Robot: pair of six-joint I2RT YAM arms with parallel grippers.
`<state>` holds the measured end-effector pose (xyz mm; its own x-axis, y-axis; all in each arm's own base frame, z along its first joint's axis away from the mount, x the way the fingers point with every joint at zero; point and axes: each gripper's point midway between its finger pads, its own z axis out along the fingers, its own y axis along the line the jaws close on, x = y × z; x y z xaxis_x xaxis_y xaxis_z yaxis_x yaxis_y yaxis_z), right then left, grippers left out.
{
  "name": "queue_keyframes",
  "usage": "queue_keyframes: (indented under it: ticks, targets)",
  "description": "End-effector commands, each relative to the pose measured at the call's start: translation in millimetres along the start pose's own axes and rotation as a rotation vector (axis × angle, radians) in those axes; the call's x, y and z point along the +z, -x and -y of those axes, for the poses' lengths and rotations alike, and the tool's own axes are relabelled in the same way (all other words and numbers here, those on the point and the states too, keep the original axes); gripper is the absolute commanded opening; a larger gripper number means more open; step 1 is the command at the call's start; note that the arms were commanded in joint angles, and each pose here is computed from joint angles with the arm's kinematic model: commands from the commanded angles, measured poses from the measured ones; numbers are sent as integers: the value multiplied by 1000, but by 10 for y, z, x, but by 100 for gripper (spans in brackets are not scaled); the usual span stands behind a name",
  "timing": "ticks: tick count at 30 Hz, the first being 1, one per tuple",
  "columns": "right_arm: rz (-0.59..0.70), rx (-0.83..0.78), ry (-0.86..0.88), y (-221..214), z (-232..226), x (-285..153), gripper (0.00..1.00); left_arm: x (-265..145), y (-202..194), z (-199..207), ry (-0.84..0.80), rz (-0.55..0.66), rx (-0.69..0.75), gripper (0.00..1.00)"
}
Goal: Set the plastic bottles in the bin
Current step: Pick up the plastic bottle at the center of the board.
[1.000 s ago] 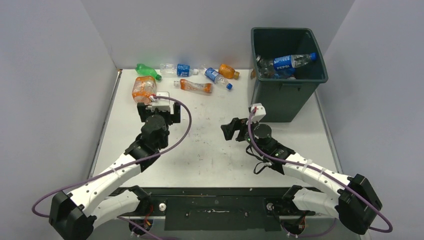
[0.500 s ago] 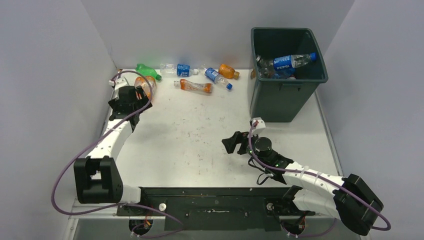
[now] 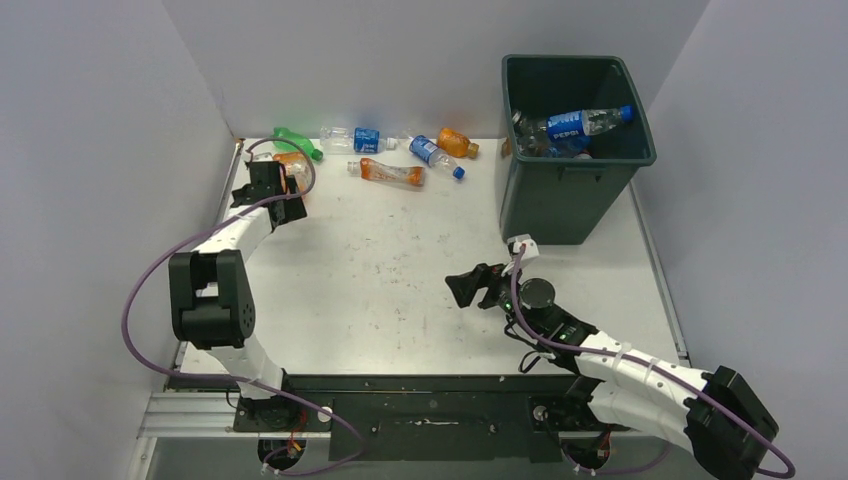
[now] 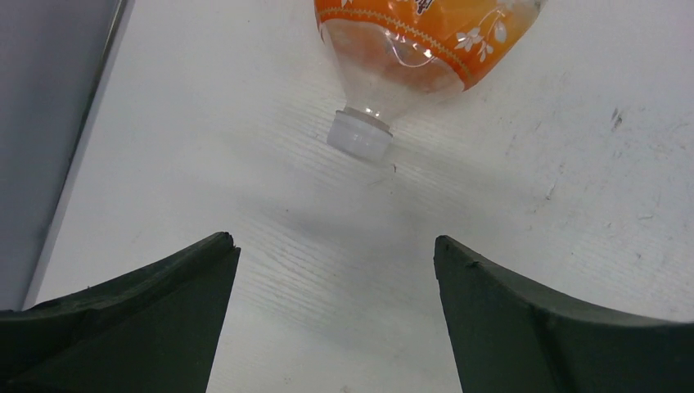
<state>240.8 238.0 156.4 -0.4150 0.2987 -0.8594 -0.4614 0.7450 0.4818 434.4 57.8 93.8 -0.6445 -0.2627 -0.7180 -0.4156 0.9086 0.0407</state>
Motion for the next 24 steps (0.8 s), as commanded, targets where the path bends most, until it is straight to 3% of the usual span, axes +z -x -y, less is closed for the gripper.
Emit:
queue_keyframes:
  ticks: [1,4,17,24]
  targets:
    - [-1,-13,18,3,-52,53,88,91,240,0,14,37,59,85]
    - [-16,-17,18,-14,-61,89,87,166,245,18,14,29,81,80]
    - [-15,8,38,62,-150,80,87,526,178,-55,64,18,115,76]
    - [-17,-11,20,69,-121,98,87,713,205,-10,42,41,113,66]
